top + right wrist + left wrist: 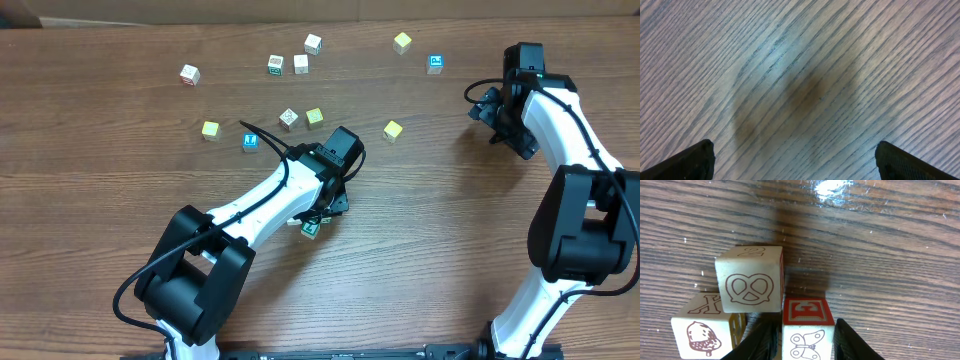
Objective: Form a circle
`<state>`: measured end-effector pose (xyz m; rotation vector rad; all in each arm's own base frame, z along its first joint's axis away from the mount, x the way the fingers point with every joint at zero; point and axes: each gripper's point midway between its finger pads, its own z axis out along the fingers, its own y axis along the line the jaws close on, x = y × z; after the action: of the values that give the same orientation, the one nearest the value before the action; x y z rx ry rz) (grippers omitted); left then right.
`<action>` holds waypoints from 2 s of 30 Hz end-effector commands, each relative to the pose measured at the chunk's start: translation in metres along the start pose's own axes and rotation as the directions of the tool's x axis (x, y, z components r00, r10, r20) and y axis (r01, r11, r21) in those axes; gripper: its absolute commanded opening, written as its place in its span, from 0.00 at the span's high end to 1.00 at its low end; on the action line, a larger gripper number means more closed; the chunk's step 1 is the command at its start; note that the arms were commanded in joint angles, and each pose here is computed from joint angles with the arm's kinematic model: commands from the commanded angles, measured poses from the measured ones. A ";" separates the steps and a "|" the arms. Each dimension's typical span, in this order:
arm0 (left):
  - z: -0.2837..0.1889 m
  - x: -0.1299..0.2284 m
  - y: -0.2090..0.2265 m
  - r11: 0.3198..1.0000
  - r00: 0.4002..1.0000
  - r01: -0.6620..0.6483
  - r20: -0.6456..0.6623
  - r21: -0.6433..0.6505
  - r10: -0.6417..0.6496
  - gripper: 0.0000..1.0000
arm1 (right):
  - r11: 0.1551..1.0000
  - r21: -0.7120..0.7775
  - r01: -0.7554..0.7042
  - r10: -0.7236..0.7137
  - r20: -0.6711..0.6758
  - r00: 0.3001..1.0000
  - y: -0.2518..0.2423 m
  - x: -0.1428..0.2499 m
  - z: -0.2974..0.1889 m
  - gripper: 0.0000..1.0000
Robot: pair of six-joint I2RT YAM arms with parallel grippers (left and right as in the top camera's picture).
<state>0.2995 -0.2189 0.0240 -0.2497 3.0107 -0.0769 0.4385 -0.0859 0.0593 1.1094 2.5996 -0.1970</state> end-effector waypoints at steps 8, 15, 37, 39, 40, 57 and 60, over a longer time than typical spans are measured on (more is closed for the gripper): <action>0.004 0.002 0.004 1.000 1.000 0.016 0.002 -0.027 -0.016 0.60 | 1.000 -0.017 -0.003 0.004 0.026 1.000 0.002 -0.005 -0.011 0.00; 0.004 0.001 0.004 1.000 1.000 0.016 0.003 -0.025 -0.016 0.58 | 1.000 -0.017 -0.003 0.004 0.026 1.000 0.002 -0.005 -0.011 0.00; -0.013 -0.018 -0.001 0.999 0.998 0.000 0.069 -0.043 0.003 0.60 | 1.000 -0.017 -0.004 0.004 0.026 1.000 0.002 -0.005 -0.011 0.00; -0.014 -0.019 -0.001 0.999 0.997 -0.007 0.070 -0.042 0.010 0.60 | 1.000 -0.017 -0.003 0.004 0.026 1.000 0.002 -0.005 -0.011 0.00; -0.014 -0.019 -0.002 0.999 0.997 -0.008 0.071 -0.041 0.010 0.60 | 1.000 -0.017 -0.003 0.004 0.026 1.000 0.002 -0.005 -0.011 0.00; -0.051 -0.018 0.004 0.980 0.984 -0.175 -0.007 -0.091 0.175 0.96 | 1.000 -0.017 -0.004 0.004 0.026 1.000 0.002 -0.005 -0.011 0.00; -0.053 -0.003 0.020 0.970 0.979 -0.199 -0.079 -0.141 0.189 0.96 | 1.000 -0.017 -0.003 0.004 0.026 1.000 0.002 -0.005 -0.011 0.00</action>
<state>0.2968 -0.2029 0.0748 -0.0373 3.0638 0.1158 0.4384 -0.0857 0.0592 1.1090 2.6000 -0.1976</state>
